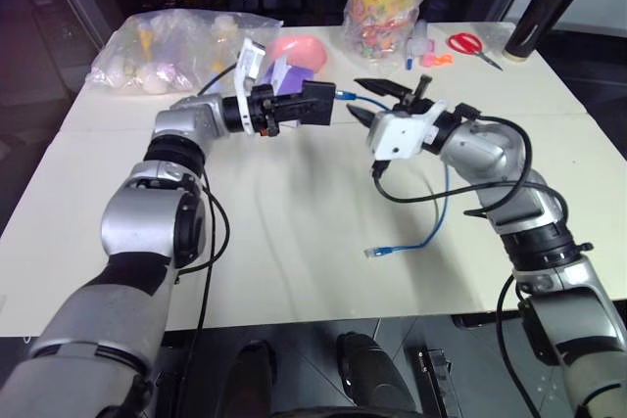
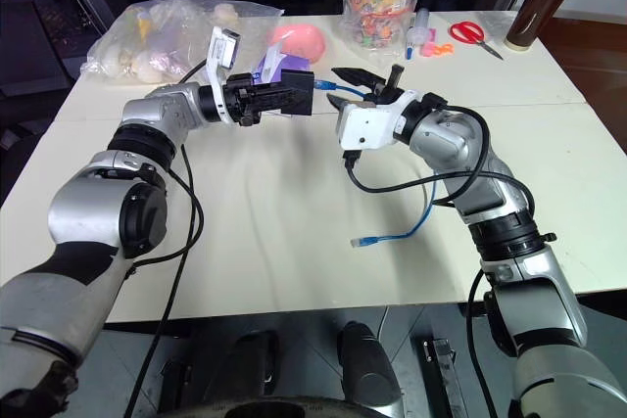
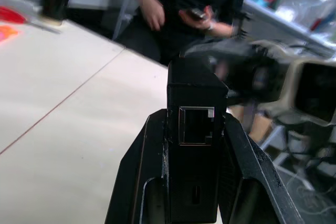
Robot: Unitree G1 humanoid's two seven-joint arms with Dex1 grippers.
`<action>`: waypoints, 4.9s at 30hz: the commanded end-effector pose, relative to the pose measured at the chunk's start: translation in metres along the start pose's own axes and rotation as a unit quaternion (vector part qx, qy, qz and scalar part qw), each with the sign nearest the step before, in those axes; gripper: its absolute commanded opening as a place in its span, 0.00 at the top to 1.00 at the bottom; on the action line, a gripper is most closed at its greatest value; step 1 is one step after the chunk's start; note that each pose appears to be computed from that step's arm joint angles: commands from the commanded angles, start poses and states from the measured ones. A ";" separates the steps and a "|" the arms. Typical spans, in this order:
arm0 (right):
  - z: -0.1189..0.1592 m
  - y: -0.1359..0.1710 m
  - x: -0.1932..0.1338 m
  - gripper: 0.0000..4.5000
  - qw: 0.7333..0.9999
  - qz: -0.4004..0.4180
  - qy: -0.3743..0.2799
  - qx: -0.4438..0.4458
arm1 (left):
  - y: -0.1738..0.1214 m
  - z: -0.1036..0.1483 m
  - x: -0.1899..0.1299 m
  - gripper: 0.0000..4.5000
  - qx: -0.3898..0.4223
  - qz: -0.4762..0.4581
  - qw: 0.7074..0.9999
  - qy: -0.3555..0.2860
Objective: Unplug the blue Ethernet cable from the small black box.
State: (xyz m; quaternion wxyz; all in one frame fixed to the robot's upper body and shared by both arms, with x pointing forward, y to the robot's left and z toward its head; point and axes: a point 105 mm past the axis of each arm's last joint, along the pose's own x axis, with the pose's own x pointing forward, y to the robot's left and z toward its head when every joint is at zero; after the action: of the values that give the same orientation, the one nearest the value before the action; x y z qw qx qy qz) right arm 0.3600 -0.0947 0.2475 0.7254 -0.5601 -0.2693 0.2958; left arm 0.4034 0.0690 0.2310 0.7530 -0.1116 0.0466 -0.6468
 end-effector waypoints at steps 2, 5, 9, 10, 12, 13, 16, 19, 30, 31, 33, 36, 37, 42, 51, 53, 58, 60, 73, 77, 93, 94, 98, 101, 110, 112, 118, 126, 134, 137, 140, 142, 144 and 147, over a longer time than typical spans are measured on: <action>-0.016 -0.013 -0.039 0.05 0.978 -0.069 0.062 0.189 | 0.001 0.010 -0.006 0.88 -0.001 0.005 1.000 -0.028; 0.001 0.001 -0.052 0.01 0.903 -0.091 0.027 0.418 | -0.002 0.014 -0.005 0.88 -0.011 -0.005 0.999 -0.040; 0.035 0.007 -0.054 0.01 0.778 -0.099 -0.054 0.619 | -0.008 0.018 0.000 0.88 -0.024 -0.031 0.998 -0.049; 0.044 0.011 -0.051 0.01 0.728 -0.101 -0.083 0.673 | -0.012 0.019 0.003 0.88 -0.030 -0.045 0.997 -0.052; 0.050 0.021 -0.048 0.01 0.666 -0.102 -0.099 0.732 | -0.018 0.018 0.008 0.88 -0.031 -0.074 0.996 -0.043; 0.048 0.025 -0.046 0.01 0.649 -0.109 -0.093 0.747 | -0.023 0.016 0.010 0.88 -0.030 -0.092 0.995 -0.032; 0.043 0.021 -0.044 0.01 0.630 -0.129 -0.093 0.760 | -0.032 0.018 0.013 0.88 -0.044 -0.124 0.991 -0.031; 0.040 0.018 -0.042 0.01 0.630 -0.135 -0.091 0.759 | -0.036 0.021 0.012 0.88 -0.056 -0.136 0.988 -0.039; 0.037 0.012 -0.039 0.01 0.641 -0.142 -0.095 0.749 | -0.041 0.010 0.010 0.88 -0.072 -0.149 0.986 -0.029; 0.037 0.012 -0.039 0.01 0.641 -0.142 -0.096 0.748 | -0.041 0.010 0.010 0.88 -0.072 -0.150 0.986 -0.028; 0.037 0.012 -0.038 0.01 0.642 -0.141 -0.096 0.747 | -0.042 0.009 0.011 0.88 -0.072 -0.152 0.985 -0.026; 0.038 0.012 -0.037 0.01 0.642 -0.141 -0.097 0.747 | -0.044 0.008 0.012 0.88 -0.074 -0.157 0.984 -0.026; 0.038 0.013 -0.037 0.01 0.642 -0.140 -0.097 0.747 | -0.045 0.008 0.012 0.88 -0.076 -0.160 0.984 -0.025; 0.038 0.012 -0.035 0.01 0.642 -0.140 -0.102 0.747 | -0.048 0.006 0.011 0.88 -0.082 -0.167 0.982 -0.025; 0.043 0.009 -0.034 0.55 0.634 -0.135 -0.122 0.751 | -0.052 0.006 0.009 0.88 -0.098 -0.181 0.978 -0.034; 0.044 0.009 -0.034 0.75 0.633 -0.133 -0.125 0.752 | -0.052 0.004 0.008 0.88 -0.100 -0.180 0.978 -0.034; 0.047 0.012 -0.033 0.99 0.630 -0.126 -0.126 0.756 | -0.053 0.004 0.009 0.88 -0.102 -0.181 0.977 -0.035; 0.048 0.014 -0.032 0.99 0.628 -0.121 -0.124 0.758 | -0.052 0.005 0.009 0.88 -0.102 -0.182 0.977 -0.038; 0.048 0.021 -0.027 0.53 0.621 -0.108 -0.118 0.767 | -0.054 0.008 0.011 0.88 -0.109 -0.189 0.974 -0.054; 0.037 0.014 -0.030 0.08 0.622 -0.137 -0.116 0.762 | -0.052 0.004 0.010 0.88 -0.123 -0.185 0.973 -0.059; 0.038 0.008 -0.031 0.08 0.605 -0.149 -0.138 0.770 | -0.052 -0.006 0.011 0.88 -0.162 -0.187 0.966 -0.074; 0.038 0.009 -0.031 0.13 0.604 -0.148 -0.138 0.771 | -0.052 -0.006 0.012 0.88 -0.163 -0.187 0.966 -0.075; 0.040 0.010 -0.030 0.44 0.603 -0.143 -0.138 0.772 | -0.052 -0.005 0.012 0.88 -0.166 -0.186 0.965 -0.080; 0.040 0.011 -0.030 0.73 0.602 -0.141 -0.139 0.774 | -0.052 -0.003 0.014 0.88 -0.169 -0.183 0.964 -0.088; 0.042 0.014 -0.026 0.99 0.593 -0.138 -0.144 0.780 | -0.053 -0.004 0.020 0.88 -0.176 -0.180 0.962 -0.101; 0.041 0.015 -0.025 0.99 0.589 -0.141 -0.143 0.783 | -0.052 -0.004 0.020 0.88 -0.174 -0.175 0.963 -0.104; 0.010 0.009 -0.048 0.99 0.587 -0.191 -0.118 0.778 | -0.043 0.004 0.002 0.88 -0.157 -0.144 0.971 -0.105; -0.010 0.002 -0.066 0.99 0.602 -0.206 -0.095 0.766 | -0.040 0.007 -0.007 0.88 -0.143 -0.134 0.976 -0.091; 0.000 0.000 -0.054 0.72 0.601 -0.193 -0.111 0.767 | -0.045 0.004 0.007 0.88 -0.153 -0.156 0.970 -0.102; 0.004 -0.001 -0.050 0.40 0.601 -0.189 -0.117 0.768 | -0.047 0.002 0.011 0.88 -0.163 -0.162 0.967 -0.111; 0.006 -0.001 -0.048 0.29 0.595 -0.193 -0.123 0.770 | -0.046 0.000 0.012 0.88 -0.180 -0.164 0.962 -0.123; 0.009 -0.001 -0.047 0.29 0.593 -0.190 -0.129 0.772 | -0.047 -0.004 0.011 0.88 -0.186 -0.165 0.961 -0.120; 0.012 -0.001 -0.046 0.29 0.591 -0.185 -0.134 0.773 | -0.048 -0.005 0.012 0.88 -0.190 -0.167 0.960 -0.120; 0.017 0.001 -0.045 0.29 0.590 -0.178 -0.138 0.775 | -0.050 -0.004 0.015 0.88 -0.193 -0.171 0.958 -0.122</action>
State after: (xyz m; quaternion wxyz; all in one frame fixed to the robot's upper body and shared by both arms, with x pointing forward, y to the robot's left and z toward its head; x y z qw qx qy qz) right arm 0.3255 -0.1205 0.2358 0.8844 0.3265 -0.1061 0.3162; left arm 0.3599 0.0463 0.2236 0.6045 -0.3440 0.0885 -0.7130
